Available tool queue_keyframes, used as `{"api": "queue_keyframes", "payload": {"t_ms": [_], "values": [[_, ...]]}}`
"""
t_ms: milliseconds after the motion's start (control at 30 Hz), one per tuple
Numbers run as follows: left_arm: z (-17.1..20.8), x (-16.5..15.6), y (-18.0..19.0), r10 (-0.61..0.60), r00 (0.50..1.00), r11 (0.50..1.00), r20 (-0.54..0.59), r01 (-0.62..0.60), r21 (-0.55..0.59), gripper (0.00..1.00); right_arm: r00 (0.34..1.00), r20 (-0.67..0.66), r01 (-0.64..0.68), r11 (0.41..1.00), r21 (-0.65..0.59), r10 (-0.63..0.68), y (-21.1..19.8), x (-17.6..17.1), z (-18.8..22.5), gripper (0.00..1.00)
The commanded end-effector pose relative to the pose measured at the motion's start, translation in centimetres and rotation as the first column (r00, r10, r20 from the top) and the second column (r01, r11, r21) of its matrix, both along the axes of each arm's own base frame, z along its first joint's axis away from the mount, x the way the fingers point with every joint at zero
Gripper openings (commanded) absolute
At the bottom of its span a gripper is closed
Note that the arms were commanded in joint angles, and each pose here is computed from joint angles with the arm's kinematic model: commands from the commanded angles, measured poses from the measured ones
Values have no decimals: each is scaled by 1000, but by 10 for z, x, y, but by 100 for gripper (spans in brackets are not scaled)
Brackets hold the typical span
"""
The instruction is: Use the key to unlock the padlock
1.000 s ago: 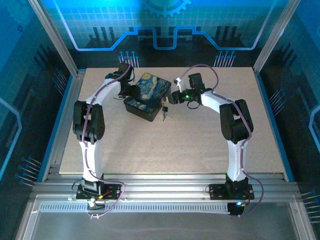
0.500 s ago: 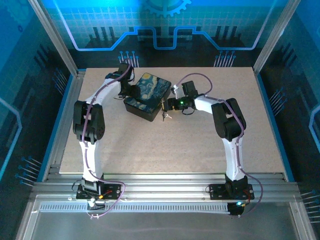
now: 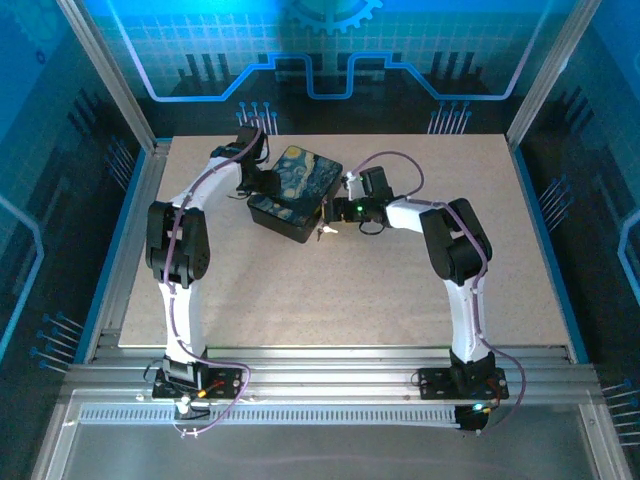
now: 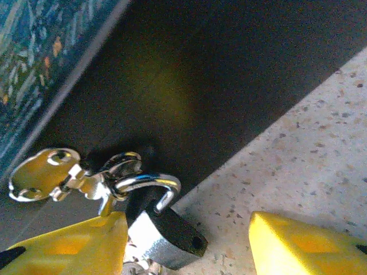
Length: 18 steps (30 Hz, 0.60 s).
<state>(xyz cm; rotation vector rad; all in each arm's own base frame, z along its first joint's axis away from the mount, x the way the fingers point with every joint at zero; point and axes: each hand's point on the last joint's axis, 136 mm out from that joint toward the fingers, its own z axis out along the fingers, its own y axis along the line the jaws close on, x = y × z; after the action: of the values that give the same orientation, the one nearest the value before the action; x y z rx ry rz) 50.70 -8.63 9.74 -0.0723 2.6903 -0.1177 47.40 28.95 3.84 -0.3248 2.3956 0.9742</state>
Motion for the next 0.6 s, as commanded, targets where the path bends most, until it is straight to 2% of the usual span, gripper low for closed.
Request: {"api": "queue_keyframes", "payload": {"t_ms": [0,233,433,567], "values": [[-23,-17,9,43,996,998,-84,-39,38,62,991,-103,-84,994,63,90,32,-39,-21,59],[-24,-16,17,64,994,998,-85,-61,32,61,975,-42,-215,972,98,220,40,-53,-15,60],[-21,-14,17,73,994,997,-76,-71,23,61,939,-36,-338,938,75,342,43,-67,-19,54],[-22,-13,17,78,994,997,-77,-76,24,61,934,-36,-354,934,46,355,41,-69,-25,49]]}}
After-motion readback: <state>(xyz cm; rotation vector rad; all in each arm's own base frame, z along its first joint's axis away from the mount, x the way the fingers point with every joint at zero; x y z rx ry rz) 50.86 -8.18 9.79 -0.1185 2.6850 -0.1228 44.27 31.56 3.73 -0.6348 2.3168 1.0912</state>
